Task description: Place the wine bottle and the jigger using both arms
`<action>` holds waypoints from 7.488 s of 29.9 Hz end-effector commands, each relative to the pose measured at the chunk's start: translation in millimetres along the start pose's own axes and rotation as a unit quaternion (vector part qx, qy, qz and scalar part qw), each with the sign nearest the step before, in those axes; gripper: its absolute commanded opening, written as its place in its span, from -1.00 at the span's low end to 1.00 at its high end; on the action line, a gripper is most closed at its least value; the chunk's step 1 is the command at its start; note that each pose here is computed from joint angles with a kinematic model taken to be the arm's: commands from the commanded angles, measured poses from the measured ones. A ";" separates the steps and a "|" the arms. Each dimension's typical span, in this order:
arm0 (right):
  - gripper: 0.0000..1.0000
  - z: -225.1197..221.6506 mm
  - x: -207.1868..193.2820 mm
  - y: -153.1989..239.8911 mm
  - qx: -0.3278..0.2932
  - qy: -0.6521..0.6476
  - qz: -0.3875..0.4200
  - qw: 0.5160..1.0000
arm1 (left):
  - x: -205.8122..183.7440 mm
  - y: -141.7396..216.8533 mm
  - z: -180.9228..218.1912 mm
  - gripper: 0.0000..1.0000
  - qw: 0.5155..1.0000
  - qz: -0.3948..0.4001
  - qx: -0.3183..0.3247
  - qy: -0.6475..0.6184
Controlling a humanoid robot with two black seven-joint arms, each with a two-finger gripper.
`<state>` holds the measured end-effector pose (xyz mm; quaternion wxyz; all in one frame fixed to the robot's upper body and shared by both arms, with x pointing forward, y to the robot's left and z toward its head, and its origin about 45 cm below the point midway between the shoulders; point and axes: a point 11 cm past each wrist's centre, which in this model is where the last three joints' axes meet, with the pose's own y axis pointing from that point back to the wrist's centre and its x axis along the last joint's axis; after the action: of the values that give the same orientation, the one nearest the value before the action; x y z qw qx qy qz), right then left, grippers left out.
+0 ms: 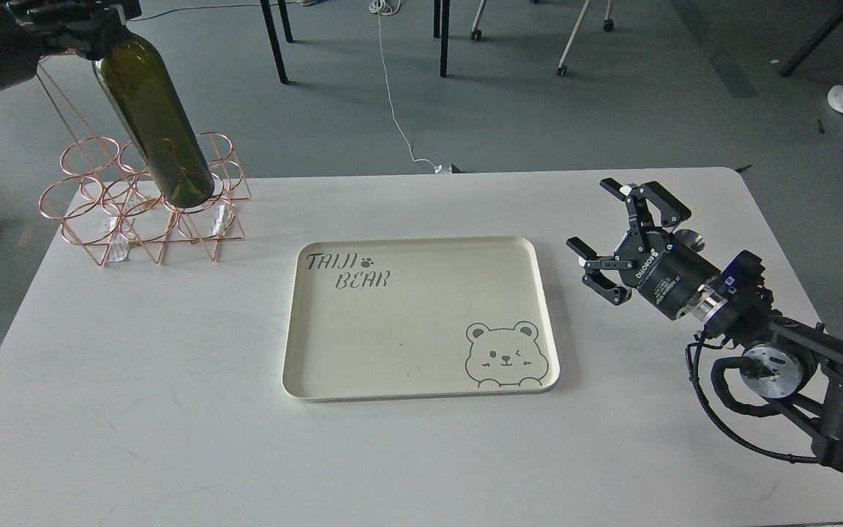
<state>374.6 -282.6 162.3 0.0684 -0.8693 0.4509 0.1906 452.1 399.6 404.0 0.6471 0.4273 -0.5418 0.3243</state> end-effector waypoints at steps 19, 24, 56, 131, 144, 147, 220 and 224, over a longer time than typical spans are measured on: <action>0.98 1.4 0.4 1.1 -0.001 -0.001 0.001 1.000 | -9.6 -7.6 -0.1 -0.55 1.000 -0.008 0.001 0.007; 0.98 1.7 1.0 1.9 -0.001 -0.001 0.002 1.000 | -8.4 -6.1 -1.5 -0.55 1.000 -0.008 0.004 0.004; 0.98 3.5 1.3 3.9 -0.002 -0.004 0.004 1.000 | -36.7 -16.8 -4.5 -0.52 1.000 -0.029 0.011 0.003; 0.98 12.0 2.4 9.5 -0.008 -0.010 0.009 1.000 | -99.6 -24.7 -19.7 -0.38 0.996 -0.062 0.044 0.041; 0.98 12.0 2.4 9.5 -0.008 -0.010 0.009 1.000 | -99.3 -24.2 -20.4 -0.31 0.996 -0.062 0.045 0.039; 0.98 12.0 2.4 9.5 -0.008 -0.010 0.009 1.000 | -99.3 -24.2 -20.4 -0.22 0.996 -0.062 0.045 0.039; 0.98 9.7 1.8 8.4 -0.006 -0.006 0.006 1.000 | 48.9 -22.5 22.1 0.95 0.997 0.072 -0.034 0.015; 0.98 2.5 2.5 5.6 0.008 -0.008 0.008 1.000 | 72.8 -17.7 56.9 0.95 0.981 0.125 -0.111 0.100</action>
<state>368.0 -287.0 155.7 0.0694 -0.8648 0.4568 0.1963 468.4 357.5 457.0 0.6625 0.3214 -0.5675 0.3684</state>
